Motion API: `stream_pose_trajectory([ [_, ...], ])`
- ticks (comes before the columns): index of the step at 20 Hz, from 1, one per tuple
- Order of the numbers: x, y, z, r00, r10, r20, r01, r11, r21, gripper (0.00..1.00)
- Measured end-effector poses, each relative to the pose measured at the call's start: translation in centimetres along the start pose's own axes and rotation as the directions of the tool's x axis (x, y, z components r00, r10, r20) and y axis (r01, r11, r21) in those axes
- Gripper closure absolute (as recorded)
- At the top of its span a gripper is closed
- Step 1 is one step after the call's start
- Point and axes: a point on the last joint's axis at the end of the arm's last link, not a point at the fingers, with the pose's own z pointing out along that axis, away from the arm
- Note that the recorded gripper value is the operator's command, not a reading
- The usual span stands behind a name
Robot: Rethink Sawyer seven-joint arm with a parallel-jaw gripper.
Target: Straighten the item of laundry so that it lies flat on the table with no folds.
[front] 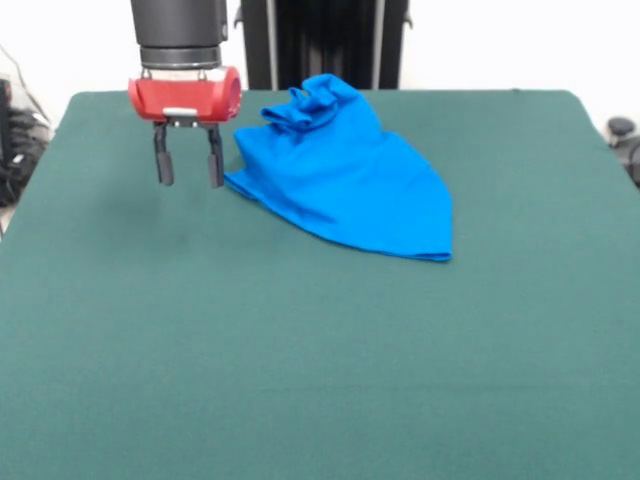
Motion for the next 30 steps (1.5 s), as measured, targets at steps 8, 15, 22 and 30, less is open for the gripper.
stream_pose_trajectory([
  [8,-0.9,2.0,-2.0,0.999,-0.027,-0.032,0.026,0.999,-0.034,0.0],
  [15,-0.3,2.8,-2.2,0.997,-0.047,-0.067,0.042,0.996,-0.075,0.0],
  [22,0.7,2.5,-2.2,0.993,-0.11,-0.053,0.104,0.99,-0.097,0.0],
  [30,2.9,1.1,-1.6,0.984,-0.17,-0.054,0.16,0.976,-0.149,0.0],
])
